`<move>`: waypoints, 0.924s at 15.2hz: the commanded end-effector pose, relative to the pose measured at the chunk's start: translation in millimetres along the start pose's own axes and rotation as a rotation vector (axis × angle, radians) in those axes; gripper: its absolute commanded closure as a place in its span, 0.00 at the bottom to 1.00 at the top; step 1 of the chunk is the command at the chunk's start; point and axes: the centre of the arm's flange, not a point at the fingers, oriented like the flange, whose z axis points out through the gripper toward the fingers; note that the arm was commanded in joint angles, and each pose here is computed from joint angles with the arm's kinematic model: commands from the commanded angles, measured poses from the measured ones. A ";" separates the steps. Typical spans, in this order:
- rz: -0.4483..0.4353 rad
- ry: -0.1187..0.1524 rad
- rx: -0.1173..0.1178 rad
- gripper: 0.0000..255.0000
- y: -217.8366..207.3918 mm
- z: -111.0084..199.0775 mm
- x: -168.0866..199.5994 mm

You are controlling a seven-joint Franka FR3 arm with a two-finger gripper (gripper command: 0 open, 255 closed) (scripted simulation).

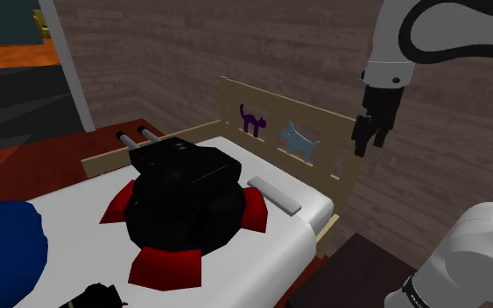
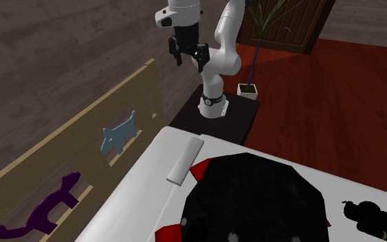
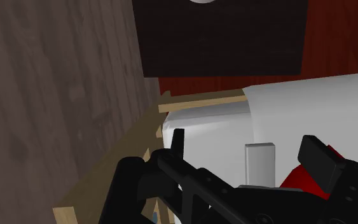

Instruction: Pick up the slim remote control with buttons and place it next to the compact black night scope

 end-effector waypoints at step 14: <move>-0.073 0.071 0.006 0.00 -61.3 100.8 113.3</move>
